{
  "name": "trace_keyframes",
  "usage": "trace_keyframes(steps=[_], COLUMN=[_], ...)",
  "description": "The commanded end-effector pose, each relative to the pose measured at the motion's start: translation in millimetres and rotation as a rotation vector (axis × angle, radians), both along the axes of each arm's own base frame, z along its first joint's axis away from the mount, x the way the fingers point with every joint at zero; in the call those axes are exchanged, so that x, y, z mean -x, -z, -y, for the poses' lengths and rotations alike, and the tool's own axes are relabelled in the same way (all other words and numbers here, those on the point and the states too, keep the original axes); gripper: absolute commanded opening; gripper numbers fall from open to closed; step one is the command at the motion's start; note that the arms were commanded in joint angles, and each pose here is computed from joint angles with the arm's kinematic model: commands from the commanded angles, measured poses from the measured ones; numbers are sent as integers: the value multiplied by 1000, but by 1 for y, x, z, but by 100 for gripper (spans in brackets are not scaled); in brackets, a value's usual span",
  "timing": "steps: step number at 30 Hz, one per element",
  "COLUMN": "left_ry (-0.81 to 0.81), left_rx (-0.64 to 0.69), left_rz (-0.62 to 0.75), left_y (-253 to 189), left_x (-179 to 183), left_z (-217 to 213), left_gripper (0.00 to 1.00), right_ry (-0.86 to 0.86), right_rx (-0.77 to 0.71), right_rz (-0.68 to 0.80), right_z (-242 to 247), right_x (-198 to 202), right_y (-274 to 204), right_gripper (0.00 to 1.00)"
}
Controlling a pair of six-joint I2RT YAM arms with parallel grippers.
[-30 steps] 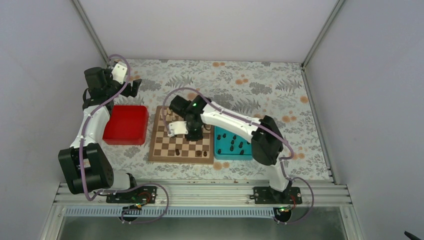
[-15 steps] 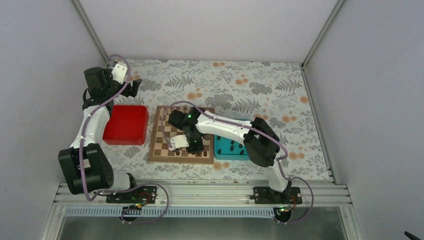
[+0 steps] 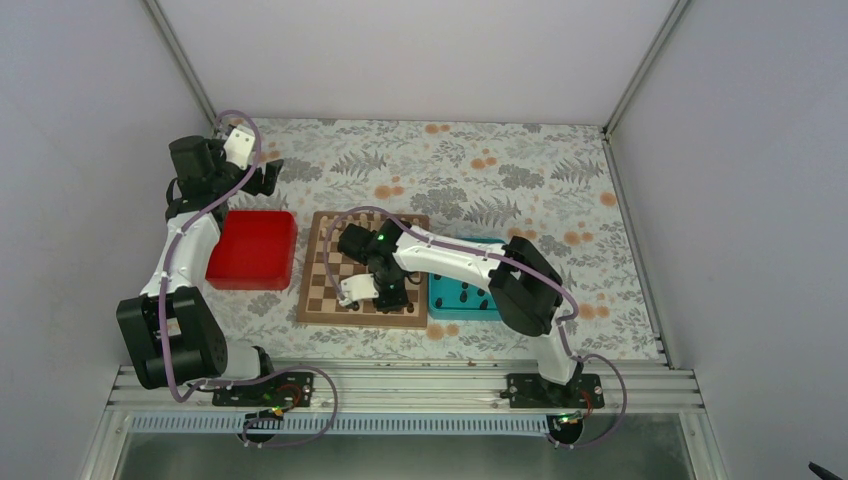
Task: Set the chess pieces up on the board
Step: Place the chess piece on the chessboard.
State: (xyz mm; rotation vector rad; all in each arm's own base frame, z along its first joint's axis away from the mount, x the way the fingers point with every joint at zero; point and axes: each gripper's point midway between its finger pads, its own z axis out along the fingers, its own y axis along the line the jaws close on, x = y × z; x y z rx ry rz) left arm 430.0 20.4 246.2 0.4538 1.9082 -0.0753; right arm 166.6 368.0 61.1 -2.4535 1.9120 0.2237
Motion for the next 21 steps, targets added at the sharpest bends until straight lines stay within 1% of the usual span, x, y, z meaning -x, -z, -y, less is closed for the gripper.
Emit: trace_keyframes(steps=[1,21], left_ry=[3,11], left_rx=[-15,-21], left_rz=[35,30], left_y=[-11,-6], left_x=[2,-1], left_z=[-1,-1], left_gripper=[100,100], right_ry=[0,-17], right_rx=[-33,-12], right_rz=[1,7], right_z=[-9,-15], right_x=[4,-3], right_y=[-7,2], right_gripper=[5,5])
